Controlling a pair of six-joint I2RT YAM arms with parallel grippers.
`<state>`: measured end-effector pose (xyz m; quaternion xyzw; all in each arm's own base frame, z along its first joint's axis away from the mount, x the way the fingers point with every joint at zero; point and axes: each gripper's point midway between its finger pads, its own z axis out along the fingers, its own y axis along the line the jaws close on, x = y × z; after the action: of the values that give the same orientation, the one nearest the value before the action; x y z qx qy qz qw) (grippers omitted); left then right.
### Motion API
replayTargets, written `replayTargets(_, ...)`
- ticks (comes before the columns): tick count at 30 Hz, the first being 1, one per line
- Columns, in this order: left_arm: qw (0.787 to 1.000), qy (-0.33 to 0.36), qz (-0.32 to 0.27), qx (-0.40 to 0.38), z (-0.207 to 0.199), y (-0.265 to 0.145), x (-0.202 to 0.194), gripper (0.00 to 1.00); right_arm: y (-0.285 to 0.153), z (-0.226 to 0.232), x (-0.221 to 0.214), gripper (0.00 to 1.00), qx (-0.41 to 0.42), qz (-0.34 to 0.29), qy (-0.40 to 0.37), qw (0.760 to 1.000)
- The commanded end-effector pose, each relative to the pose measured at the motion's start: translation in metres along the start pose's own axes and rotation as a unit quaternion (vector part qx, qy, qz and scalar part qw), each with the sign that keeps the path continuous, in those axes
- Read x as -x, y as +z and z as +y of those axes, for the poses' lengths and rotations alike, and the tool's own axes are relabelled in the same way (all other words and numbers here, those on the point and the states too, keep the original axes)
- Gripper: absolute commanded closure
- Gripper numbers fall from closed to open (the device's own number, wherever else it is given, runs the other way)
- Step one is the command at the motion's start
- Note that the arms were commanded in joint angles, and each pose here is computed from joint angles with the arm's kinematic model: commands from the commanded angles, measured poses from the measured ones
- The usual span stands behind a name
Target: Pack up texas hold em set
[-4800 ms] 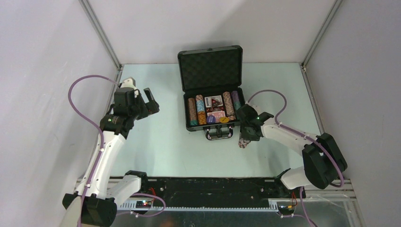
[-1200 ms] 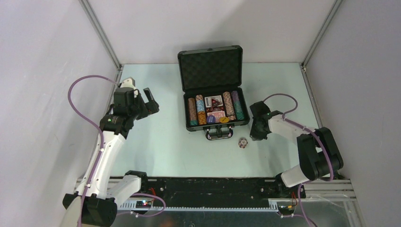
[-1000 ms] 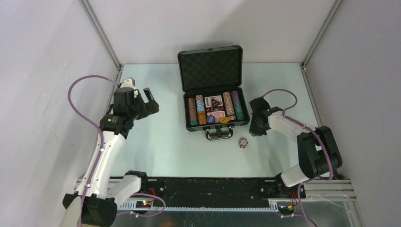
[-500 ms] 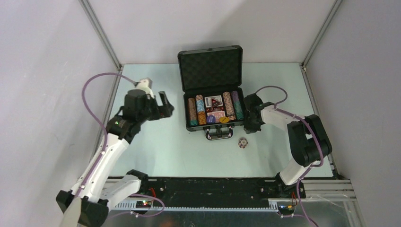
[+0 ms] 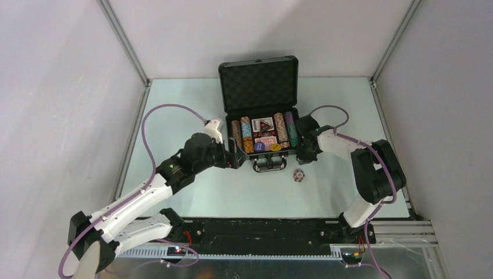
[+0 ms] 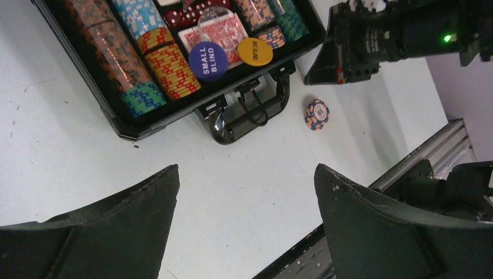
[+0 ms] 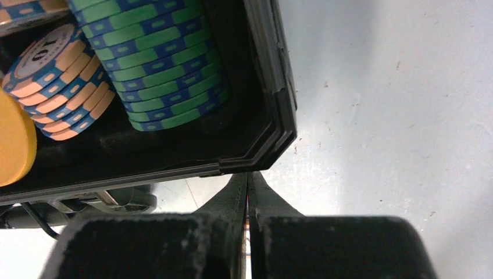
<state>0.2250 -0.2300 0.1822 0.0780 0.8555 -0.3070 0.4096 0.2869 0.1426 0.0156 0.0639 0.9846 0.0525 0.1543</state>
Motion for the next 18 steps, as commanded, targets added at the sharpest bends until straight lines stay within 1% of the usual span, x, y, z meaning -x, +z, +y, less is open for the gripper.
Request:
replayTargets(1, 0.997, 0.013, -0.075, -0.012, -0.015, -0.015, 0.043, 0.09, -0.001, 0.007, -0.002, 1.0, -0.002, 0.001, -0.012, 1.0)
replayTargets(5, 0.997, 0.028, -0.074, 0.004, -0.011, -0.023, 0.047, 0.08, -0.004, 0.007, -0.011, 1.0, -0.013, 0.001, -0.013, 1.0)
replayTargets(12, 0.995, 0.035, -0.091, 0.019, -0.007, -0.035, 0.057, 0.06, -0.008, -0.001, -0.02, 1.0, -0.035, -0.001, -0.011, 0.999)
replayTargets(18, 0.995, 0.039, -0.093, 0.025, -0.005, -0.038, 0.058, 0.06, -0.016, 0.002, -0.018, 1.0, -0.024, -0.008, -0.006, 1.0)
